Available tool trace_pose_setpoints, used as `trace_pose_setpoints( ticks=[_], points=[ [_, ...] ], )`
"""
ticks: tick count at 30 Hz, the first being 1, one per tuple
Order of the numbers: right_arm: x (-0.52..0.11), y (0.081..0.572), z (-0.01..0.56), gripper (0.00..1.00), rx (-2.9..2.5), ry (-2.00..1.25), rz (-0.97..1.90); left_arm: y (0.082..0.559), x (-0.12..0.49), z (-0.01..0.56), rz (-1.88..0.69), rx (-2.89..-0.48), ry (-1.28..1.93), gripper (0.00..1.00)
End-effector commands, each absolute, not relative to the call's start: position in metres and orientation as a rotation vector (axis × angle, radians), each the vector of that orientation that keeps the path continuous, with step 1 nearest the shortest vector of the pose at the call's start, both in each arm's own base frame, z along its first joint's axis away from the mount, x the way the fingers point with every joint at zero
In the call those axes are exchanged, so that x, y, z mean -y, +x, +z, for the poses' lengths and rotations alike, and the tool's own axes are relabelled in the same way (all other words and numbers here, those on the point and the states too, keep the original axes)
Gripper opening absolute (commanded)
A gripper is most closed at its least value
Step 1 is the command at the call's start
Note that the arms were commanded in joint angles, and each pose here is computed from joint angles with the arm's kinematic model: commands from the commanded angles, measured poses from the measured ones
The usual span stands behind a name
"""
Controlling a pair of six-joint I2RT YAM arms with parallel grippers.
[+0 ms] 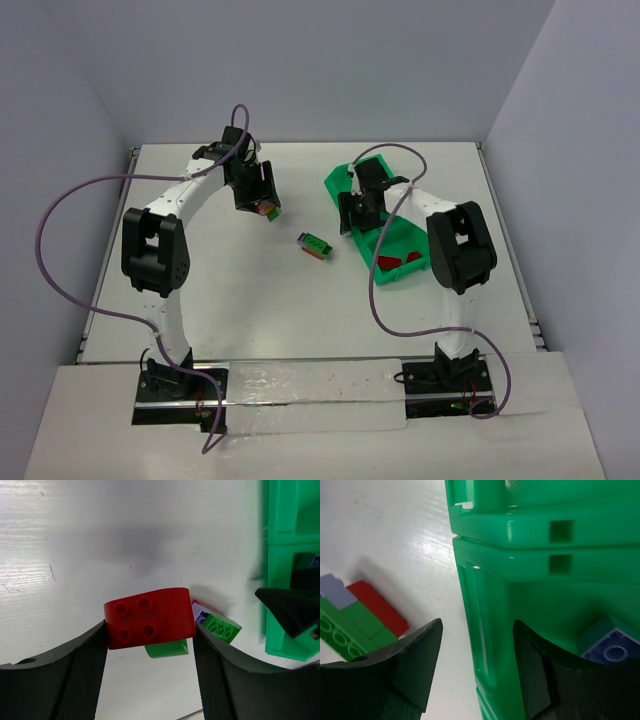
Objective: Sort the legos into containers by color
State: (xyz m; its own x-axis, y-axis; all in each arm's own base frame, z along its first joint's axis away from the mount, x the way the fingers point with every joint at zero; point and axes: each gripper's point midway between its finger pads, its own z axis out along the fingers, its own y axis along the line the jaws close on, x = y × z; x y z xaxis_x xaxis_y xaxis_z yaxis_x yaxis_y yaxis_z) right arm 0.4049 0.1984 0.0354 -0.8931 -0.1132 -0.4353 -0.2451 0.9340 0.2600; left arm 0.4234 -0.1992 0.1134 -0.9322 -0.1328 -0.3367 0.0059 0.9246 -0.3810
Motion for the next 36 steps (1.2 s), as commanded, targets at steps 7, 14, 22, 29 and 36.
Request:
trace_pose_setpoints(
  ticks=[7,14,22,29,36],
  points=[
    [-0.163,0.405,0.110,0.68,-2.539,-0.299,0.227,0.429,0.199,0.134,-0.573,-2.642,-0.088,0.00],
    [-0.159,0.416,0.139,0.69,-2.461,-0.186,0.212,0.429,0.201,0.136,-0.587,-2.630,-0.104,0.00],
    [-0.158,0.371,0.091,0.69,-2.598,-0.148,0.286,0.429,0.197,0.136,-0.562,-2.624,-0.106,0.00],
    [-0.102,0.360,0.079,0.69,-2.632,0.010,0.123,0.429,0.197,0.141,-0.572,-2.610,-0.110,0.00],
    [-0.113,0.393,0.125,0.69,-2.531,-0.036,0.202,0.432,0.202,0.147,-0.587,-2.596,-0.106,0.00]
  ],
)
